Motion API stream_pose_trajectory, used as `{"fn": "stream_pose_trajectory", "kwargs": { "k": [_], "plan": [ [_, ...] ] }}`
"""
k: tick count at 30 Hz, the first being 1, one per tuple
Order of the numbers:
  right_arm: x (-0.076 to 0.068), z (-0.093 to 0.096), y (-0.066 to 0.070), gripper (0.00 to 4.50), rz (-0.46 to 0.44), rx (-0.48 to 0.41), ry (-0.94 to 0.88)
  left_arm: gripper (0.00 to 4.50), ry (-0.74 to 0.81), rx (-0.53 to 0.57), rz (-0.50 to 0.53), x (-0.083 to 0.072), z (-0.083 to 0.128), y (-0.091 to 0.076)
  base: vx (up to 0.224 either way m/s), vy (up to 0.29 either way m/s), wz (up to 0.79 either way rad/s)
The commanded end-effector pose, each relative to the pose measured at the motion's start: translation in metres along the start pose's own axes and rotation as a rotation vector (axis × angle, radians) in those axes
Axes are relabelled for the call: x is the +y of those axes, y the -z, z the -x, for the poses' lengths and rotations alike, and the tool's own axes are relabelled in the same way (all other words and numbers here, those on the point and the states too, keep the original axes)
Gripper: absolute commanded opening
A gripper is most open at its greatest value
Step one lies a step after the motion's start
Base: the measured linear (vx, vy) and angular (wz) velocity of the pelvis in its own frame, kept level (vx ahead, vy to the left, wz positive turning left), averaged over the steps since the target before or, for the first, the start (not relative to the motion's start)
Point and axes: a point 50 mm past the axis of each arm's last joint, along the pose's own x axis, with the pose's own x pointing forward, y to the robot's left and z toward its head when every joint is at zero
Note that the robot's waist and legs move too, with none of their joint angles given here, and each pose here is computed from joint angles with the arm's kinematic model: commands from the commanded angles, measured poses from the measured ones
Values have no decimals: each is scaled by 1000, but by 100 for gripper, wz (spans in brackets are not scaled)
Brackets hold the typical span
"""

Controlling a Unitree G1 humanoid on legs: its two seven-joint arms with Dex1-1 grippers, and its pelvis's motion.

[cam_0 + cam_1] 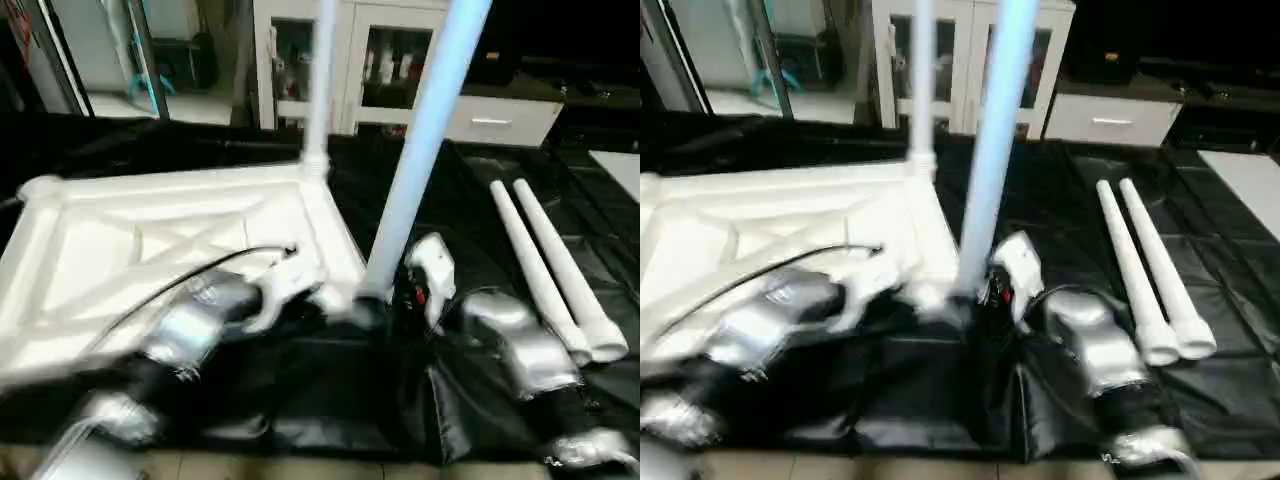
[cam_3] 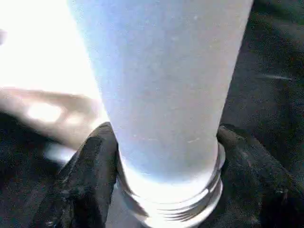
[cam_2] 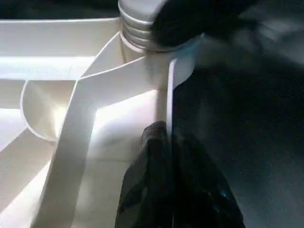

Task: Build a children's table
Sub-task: Rotate leg to tighten

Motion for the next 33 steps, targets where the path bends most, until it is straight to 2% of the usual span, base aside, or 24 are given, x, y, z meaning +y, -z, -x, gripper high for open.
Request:
{"fn": "stream_pose_trajectory", "kwargs": {
  "k": [1, 4, 5, 6, 7, 8, 9, 11, 17, 19, 23, 24, 29, 33],
  "plan": [
    [-5, -5, 17, 271, -34, 73, 188, 0, -137, -16, 50, 6, -8, -5, 0, 0, 0],
    [-1, -14, 16, 271, -68, 54, 283, 0, -250, -56, 50, 12, -15, -13, 0, 0, 0],
    [5, -21, 15, 271, -84, 39, 323, 0, -317, -98, 41, 15, -19, -21, 0, 0, 0],
    [5, -21, 15, 271, -84, 39, 323, 0, -317, -98, 41, 15, -19, -21, 0, 0, 0],
    [20, -34, 13, 271, -121, 10, 366, 0, -385, -130, 24, 16, -27, -31, 0, 0, 0],
    [27, -40, 9, 271, -133, -7, 373, 0, -402, -136, 22, 16, -30, -35, 0, 0, 0],
    [27, -40, 9, 271, -133, -7, 373, 0, -402, -136, 22, 16, -30, -35, 0, 0, 0],
    [33, -46, -1, 271, -116, -52, 366, 0, -402, -135, 6, 15, -34, -40, 0, 0, 0],
    [29, -44, -11, 271, -61, -126, 340, 0, -373, -127, -34, 16, -33, -36, 11, -5, 2],
    [29, -44, -12, 327, -56, -148, 321, 0, -365, -128, -41, 17, -33, -35, 0, 0, 0],
    [23, -37, -18, 349, -17, -211, 333, 0, -333, -142, -68, 18, -33, -35, 0, 0, 0],
    [22, -36, -19, 375, -14, -221, 335, 0, -329, -146, -73, 17, -33, -35, 0, 0, 0],
    [11, -17, -29, 387, 71, -292, 402, 0, -284, -184, -129, 15, -34, -37, 12, 2, 0],
    [6, -2, -29, 387, 74, -332, 440, 0, -313, -240, -178, 15, -35, -41, 0, 0, 0]
  ]
}}
